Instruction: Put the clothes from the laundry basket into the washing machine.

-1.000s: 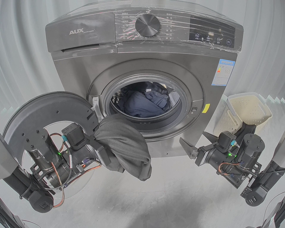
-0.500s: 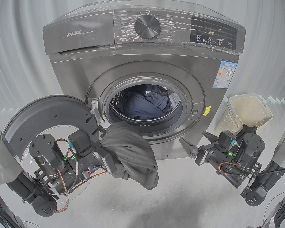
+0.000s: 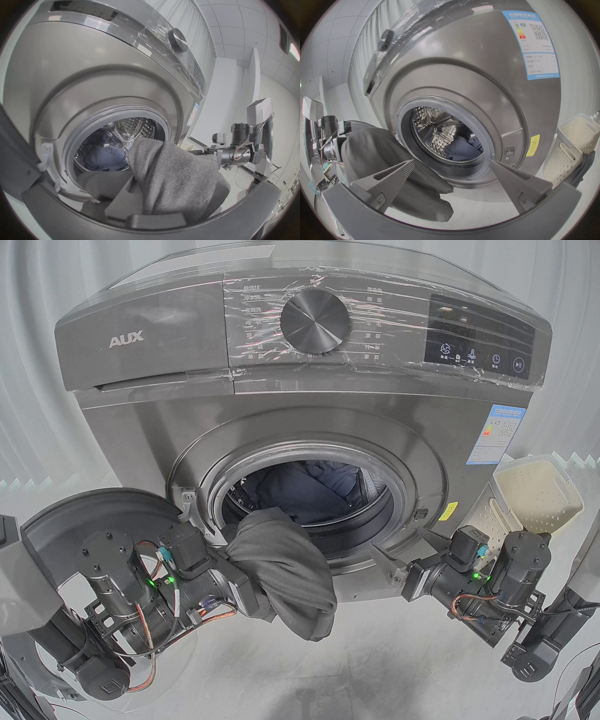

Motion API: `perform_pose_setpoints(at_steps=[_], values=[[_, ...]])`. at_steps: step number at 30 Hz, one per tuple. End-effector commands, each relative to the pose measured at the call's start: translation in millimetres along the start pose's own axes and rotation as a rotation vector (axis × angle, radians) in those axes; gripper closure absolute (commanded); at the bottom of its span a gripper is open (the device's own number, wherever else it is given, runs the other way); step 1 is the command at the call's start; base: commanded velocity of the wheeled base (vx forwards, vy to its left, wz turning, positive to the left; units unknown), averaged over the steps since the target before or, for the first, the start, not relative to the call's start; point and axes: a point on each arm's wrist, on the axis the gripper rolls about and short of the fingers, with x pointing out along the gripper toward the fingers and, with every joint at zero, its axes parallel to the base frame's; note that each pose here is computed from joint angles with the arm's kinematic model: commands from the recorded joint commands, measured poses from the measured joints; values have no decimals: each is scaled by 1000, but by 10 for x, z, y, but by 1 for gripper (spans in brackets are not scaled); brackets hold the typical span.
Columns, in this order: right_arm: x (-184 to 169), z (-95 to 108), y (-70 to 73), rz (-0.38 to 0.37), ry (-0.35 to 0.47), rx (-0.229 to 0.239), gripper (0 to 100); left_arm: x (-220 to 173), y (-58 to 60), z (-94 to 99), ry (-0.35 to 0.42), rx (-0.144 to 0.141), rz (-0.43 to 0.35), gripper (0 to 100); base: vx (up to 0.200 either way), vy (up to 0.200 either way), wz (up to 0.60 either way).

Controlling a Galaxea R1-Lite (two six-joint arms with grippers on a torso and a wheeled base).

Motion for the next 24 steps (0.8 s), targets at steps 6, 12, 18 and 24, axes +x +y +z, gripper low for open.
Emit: perform_pose_setpoints(at_steps=[6, 12, 18, 24], values=[[-75, -89, 80, 35, 44, -9, 0, -5, -66, -93, 40, -14, -25, 100, 0, 0, 0], [-157, -114, 146, 68, 65, -13, 0, 132, -50, -205, 62, -21, -19, 100, 0, 0, 0], [-193, -133, 159, 78, 78, -16, 0, 463, 81, -275, 30, 49, -53, 100, 0, 0, 0], [-199, -107, 162, 80, 67, -13, 0, 675, 141, -450, 44, 38, -44, 100, 0, 0, 0]])
